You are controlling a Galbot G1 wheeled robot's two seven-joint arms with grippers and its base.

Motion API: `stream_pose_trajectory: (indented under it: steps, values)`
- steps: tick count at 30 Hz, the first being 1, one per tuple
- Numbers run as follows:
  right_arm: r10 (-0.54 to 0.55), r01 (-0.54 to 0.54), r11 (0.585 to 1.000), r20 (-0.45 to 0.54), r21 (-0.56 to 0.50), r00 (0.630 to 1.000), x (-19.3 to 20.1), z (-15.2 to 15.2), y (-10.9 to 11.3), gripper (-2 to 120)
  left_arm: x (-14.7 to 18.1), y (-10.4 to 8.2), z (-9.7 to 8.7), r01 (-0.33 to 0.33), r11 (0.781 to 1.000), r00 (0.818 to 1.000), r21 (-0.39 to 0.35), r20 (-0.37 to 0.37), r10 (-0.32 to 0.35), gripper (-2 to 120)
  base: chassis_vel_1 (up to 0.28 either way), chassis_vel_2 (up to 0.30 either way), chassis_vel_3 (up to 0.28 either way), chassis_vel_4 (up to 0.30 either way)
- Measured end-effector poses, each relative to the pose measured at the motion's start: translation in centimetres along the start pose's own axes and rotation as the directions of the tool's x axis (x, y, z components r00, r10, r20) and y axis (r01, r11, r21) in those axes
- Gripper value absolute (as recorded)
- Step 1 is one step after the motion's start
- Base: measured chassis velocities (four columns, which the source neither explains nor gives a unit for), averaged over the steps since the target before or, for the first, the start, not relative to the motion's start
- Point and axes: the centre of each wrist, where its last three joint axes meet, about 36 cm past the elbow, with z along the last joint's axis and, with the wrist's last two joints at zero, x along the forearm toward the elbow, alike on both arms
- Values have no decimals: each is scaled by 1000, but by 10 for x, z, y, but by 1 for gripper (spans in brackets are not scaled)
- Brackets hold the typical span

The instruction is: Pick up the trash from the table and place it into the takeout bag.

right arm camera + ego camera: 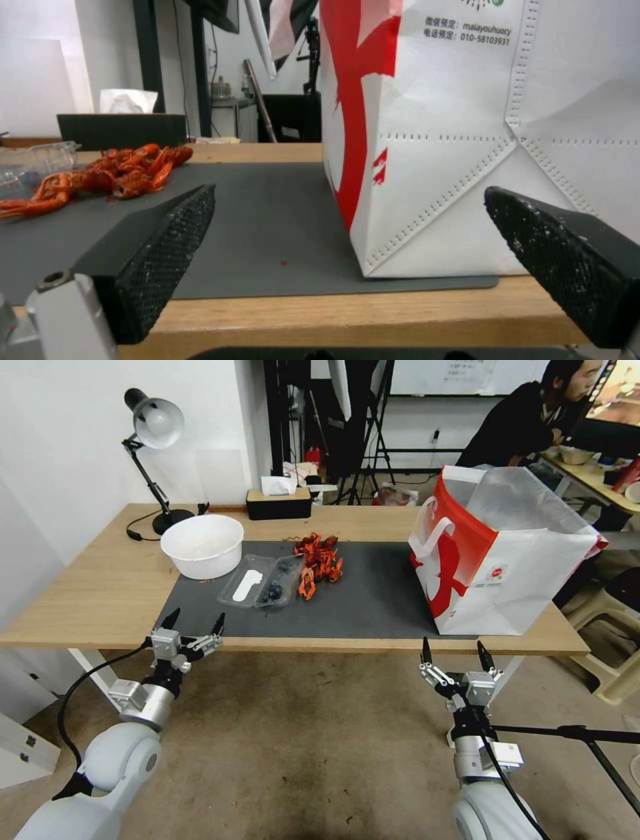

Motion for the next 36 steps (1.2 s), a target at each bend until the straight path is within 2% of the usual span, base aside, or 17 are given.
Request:
stream_pose_trajectory:
  steps: [36]
  values:
    - [-5, 5, 1000, 5, -5, 1000, -1, 0, 2, 100, 3, 6, 3, 21, 1000, 1000, -18, 15, -20, 100, 0, 0, 0, 0]
